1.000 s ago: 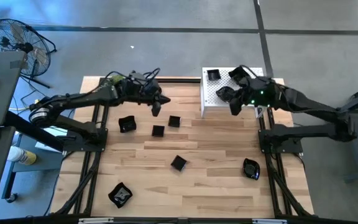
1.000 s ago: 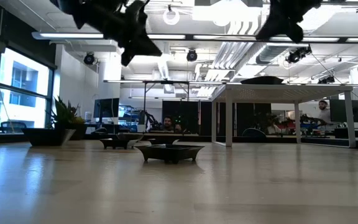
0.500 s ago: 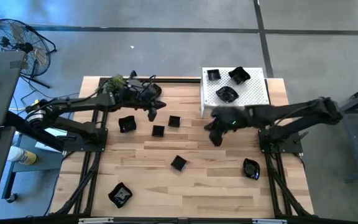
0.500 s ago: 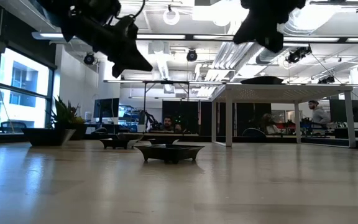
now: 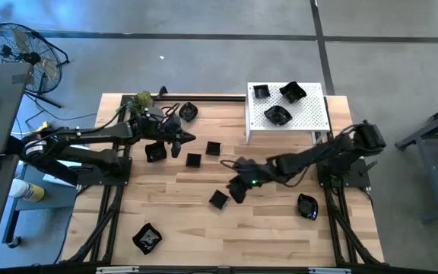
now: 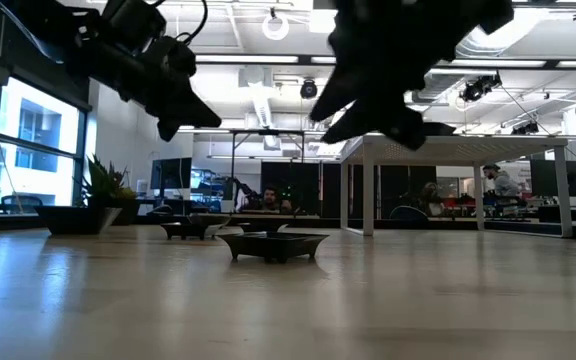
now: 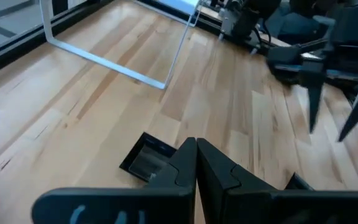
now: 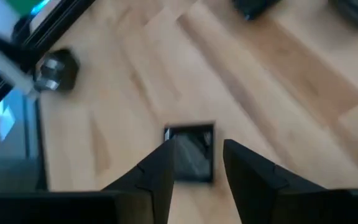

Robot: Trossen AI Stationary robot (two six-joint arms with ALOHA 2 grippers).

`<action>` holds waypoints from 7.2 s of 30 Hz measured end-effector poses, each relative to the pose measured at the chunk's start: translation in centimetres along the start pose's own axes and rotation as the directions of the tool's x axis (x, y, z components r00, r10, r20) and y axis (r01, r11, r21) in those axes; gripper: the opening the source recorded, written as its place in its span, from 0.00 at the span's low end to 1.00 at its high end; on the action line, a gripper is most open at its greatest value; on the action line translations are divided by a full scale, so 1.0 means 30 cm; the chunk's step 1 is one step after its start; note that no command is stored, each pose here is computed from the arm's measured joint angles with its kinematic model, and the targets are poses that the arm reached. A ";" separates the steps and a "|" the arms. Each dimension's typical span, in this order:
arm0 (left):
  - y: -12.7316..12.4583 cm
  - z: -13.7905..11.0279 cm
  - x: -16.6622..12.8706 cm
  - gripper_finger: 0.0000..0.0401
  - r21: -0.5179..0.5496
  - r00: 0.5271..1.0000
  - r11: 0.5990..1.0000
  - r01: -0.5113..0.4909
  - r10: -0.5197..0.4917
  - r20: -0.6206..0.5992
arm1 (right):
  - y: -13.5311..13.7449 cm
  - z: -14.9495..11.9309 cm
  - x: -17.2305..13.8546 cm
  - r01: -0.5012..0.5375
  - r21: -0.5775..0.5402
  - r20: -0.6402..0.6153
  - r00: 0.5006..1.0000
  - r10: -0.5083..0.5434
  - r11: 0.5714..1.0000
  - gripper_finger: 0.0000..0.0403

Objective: Pick & Place Mini shaped plates
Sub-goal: Stack the square plate on top of the square plate on the shelf, then stack the square plate on top of the stacked square plates on the shelf

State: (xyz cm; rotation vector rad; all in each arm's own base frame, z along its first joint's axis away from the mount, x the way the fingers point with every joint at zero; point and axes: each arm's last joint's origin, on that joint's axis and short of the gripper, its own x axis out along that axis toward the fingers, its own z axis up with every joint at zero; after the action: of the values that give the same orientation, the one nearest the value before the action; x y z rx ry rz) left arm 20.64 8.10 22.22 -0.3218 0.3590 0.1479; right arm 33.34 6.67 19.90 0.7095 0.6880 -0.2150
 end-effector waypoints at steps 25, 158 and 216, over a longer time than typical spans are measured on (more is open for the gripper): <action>-0.004 0.002 -0.025 0.00 0.024 0.999 0.999 -0.046 0.046 0.002 | -0.256 0.147 0.222 0.189 0.473 0.352 0.855 -0.381 0.860 0.33; -0.010 0.050 -0.048 0.00 0.000 0.988 0.988 -0.154 0.154 -0.021 | -0.447 0.406 -0.537 0.117 -0.060 0.424 0.902 -0.081 0.991 0.02; 0.003 -0.133 0.207 0.38 -0.450 0.721 0.626 -0.636 0.276 -0.635 | -0.365 0.168 -0.753 0.231 -0.260 0.671 0.742 0.003 0.938 0.01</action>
State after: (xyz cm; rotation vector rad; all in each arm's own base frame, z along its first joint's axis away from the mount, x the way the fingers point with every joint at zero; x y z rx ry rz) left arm 25.10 7.38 16.39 -0.9762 0.9423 0.7488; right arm 14.26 -5.85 31.53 0.2231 0.0627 -0.4334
